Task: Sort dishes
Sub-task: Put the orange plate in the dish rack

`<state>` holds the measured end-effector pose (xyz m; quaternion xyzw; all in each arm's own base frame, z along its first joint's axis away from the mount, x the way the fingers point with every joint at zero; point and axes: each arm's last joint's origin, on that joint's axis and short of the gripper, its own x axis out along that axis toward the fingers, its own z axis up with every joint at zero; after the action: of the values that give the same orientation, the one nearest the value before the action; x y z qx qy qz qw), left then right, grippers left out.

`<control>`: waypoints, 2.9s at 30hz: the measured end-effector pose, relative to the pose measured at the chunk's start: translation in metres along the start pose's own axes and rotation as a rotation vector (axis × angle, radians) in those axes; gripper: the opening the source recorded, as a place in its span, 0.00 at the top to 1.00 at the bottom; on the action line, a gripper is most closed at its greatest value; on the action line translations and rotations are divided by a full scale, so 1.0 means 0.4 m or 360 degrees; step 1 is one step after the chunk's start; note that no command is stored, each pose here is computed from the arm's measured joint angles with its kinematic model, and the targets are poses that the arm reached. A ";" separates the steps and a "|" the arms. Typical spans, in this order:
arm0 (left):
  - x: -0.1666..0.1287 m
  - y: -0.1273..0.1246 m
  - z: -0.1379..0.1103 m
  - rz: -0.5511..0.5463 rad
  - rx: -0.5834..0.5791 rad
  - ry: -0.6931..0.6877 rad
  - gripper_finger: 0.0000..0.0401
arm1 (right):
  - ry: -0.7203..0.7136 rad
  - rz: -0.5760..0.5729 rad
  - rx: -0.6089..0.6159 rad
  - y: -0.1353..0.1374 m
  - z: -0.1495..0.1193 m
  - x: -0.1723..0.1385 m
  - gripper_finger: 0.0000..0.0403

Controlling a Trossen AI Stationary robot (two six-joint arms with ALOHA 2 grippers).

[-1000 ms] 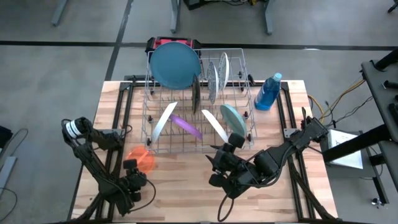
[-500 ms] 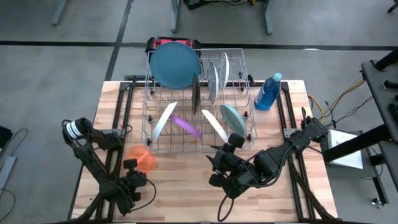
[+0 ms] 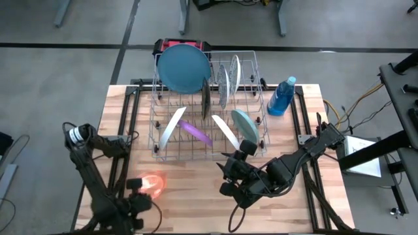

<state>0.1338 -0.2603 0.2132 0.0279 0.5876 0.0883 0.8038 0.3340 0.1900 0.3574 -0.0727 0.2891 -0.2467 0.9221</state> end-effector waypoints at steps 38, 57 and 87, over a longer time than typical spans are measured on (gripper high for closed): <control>-0.665 0.161 0.166 0.0007 0.0339 -0.1482 1.00 | 0.0062 -0.0029 -0.0101 -0.004 -0.018 -0.009 0.62; -0.508 0.354 0.416 0.1600 0.0519 -0.1094 1.00 | -0.0107 -0.0104 0.0154 -0.293 0.099 -0.094 0.63; -0.175 0.405 0.538 0.2092 0.1067 -0.0168 1.00 | -0.0583 0.0546 0.0315 -0.568 0.251 0.037 0.64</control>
<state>0.2999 -0.1006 0.3695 0.6223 0.4056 0.3657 0.5607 0.3080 -0.0152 0.4956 0.0243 0.1001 -0.0965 0.9900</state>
